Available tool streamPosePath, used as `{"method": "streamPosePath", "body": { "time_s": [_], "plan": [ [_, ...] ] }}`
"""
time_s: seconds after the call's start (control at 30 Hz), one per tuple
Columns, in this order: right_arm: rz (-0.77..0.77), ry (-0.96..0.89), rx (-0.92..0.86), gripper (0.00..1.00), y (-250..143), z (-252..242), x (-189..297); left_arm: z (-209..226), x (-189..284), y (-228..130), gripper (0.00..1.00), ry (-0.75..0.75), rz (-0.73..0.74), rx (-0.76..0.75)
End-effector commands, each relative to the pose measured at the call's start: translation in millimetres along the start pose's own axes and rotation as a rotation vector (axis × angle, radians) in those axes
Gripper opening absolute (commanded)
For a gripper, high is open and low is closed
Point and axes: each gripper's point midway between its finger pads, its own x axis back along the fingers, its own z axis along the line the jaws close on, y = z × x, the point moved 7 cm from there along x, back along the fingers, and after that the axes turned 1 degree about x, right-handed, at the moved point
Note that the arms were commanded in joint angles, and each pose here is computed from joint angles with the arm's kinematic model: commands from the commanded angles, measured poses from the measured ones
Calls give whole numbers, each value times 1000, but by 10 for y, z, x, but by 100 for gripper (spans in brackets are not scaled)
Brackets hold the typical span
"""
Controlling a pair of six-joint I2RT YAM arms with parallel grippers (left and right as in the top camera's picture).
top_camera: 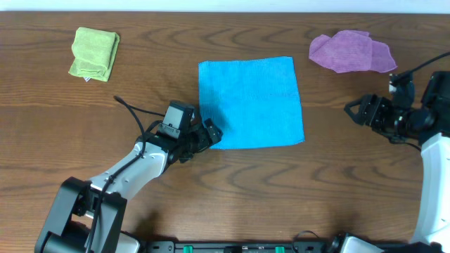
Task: Fold the cloth
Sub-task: 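Move the left gripper to the blue cloth's left edge and grasp it, then grasp the blue cloth's right edge with the right gripper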
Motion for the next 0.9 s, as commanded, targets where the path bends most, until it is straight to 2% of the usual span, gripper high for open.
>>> {"method": "streamPosePath", "body": {
  "time_s": [0.0, 0.1, 0.27, 0.43, 0.57, 0.63, 0.7, 0.73, 0.87],
  "plan": [
    [-13, 17, 17, 73, 23, 0, 14, -78, -2, 18, 86, -26, 6, 29],
    [-17, 17, 20, 73, 31, 0, 14, -76, -2, 20, 86, -24, 5, 45],
    [-20, 17, 22, 72, 37, 0, 14, -57, -24, 17, 80, -16, 9, 49],
    [-20, 17, 22, 73, 38, 0, 14, 35, -166, -43, 75, 5, 77, 108],
    [-20, 17, 22, 72, 37, 0, 14, 64, -207, -64, 57, 12, 98, 122],
    [-20, 17, 22, 72, 37, 0, 14, 62, -205, -59, 36, 9, 97, 123],
    [-20, 17, 22, 71, 37, 0, 14, 70, -201, -48, 10, 9, 95, 127],
    [-20, 17, 22, 71, 37, 0, 14, 74, -199, -42, 6, 9, 95, 129],
    [-22, 10, 25, 70, 42, -7, 12, 121, -164, 48, 6, 5, 75, 155]
  ]
}}
